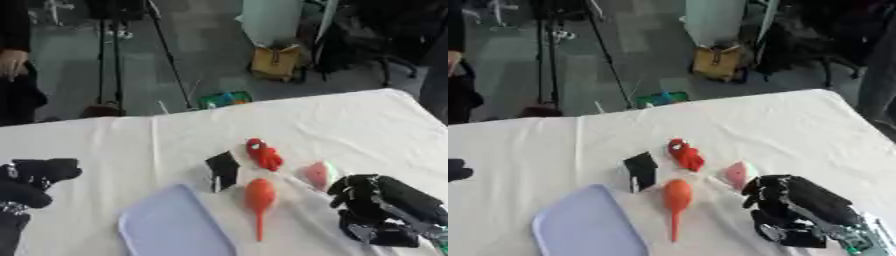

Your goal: Pick up objects on the table and place them in the box.

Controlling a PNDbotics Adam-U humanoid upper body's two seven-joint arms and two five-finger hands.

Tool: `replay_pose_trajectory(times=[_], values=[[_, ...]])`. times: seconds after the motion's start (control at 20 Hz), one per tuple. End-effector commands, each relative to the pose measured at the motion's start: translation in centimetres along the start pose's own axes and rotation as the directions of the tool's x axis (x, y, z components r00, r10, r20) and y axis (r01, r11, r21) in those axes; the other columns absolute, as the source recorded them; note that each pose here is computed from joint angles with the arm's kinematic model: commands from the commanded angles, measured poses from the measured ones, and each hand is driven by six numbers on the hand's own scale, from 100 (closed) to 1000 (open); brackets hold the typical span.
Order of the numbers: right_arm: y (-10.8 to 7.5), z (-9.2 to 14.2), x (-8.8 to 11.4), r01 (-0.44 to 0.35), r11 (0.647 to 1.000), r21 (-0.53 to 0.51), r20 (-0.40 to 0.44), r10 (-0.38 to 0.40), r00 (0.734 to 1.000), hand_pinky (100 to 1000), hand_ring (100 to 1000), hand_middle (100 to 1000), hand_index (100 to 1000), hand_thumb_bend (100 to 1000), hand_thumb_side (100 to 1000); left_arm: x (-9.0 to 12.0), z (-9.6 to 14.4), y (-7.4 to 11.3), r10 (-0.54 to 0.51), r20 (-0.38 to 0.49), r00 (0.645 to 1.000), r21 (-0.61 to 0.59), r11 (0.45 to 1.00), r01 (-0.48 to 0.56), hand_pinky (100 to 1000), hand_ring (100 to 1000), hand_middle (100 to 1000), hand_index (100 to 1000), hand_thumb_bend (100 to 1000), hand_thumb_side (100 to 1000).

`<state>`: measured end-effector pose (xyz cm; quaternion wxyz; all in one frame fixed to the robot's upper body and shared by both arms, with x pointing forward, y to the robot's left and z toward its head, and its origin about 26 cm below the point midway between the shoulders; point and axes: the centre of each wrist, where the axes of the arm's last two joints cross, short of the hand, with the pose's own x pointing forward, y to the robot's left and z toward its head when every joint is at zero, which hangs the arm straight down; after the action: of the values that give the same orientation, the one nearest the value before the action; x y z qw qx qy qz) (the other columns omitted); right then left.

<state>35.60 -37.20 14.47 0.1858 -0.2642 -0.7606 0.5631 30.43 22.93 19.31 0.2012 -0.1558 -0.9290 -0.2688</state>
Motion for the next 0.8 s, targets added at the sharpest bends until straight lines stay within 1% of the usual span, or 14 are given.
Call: replay_pose_trajectory(times=[0.05, 0.1, 0.15, 0.3, 0.35, 0.8], values=[[-1.8, 0.1, -0.3, -0.040, 0.999, 0.027, 0.040, 0.038, 0.998, 434, 670, 674, 661, 100, 100, 0.4, -0.5, 0.2, -0.007, 0.020, 1.000, -0.008, 1.000, 0.007, 848, 848, 734, 678, 100, 996], [-1.9, 0.1, -0.3, -0.037, 0.999, 0.028, 0.040, 0.036, 0.999, 434, 670, 674, 661, 100, 100, 0.4, -0.5, 0.2, -0.008, 0.020, 1.000, -0.009, 1.000, 0.008, 848, 848, 734, 678, 100, 996], [-1.9, 0.1, -0.3, -0.035, 0.999, 0.030, 0.041, 0.034, 0.999, 433, 668, 670, 643, 100, 100, 0.4, -0.5, 0.2, -0.008, 0.021, 1.000, -0.009, 1.000, 0.008, 848, 848, 734, 678, 100, 996], [-1.9, 0.1, -0.2, -0.031, 0.999, 0.035, 0.042, 0.030, 0.999, 433, 668, 670, 643, 100, 100, 0.4, -0.5, 0.2, -0.008, 0.021, 1.000, -0.009, 1.000, 0.008, 848, 848, 734, 678, 100, 996], [-2.1, 0.0, -0.2, -0.036, 0.999, 0.039, 0.048, 0.034, 0.998, 432, 662, 658, 595, 100, 100, 0.4, -0.5, 0.2, -0.008, 0.022, 1.000, -0.009, 1.000, 0.008, 848, 848, 735, 678, 100, 996], [-3.7, -0.6, 0.2, -0.068, 0.997, 0.040, 0.095, 0.063, 0.993, 428, 652, 623, 555, 100, 100, 0.4, -0.5, 0.2, -0.004, 0.019, 1.000, -0.013, 1.000, 0.004, 848, 849, 736, 679, 100, 997]])
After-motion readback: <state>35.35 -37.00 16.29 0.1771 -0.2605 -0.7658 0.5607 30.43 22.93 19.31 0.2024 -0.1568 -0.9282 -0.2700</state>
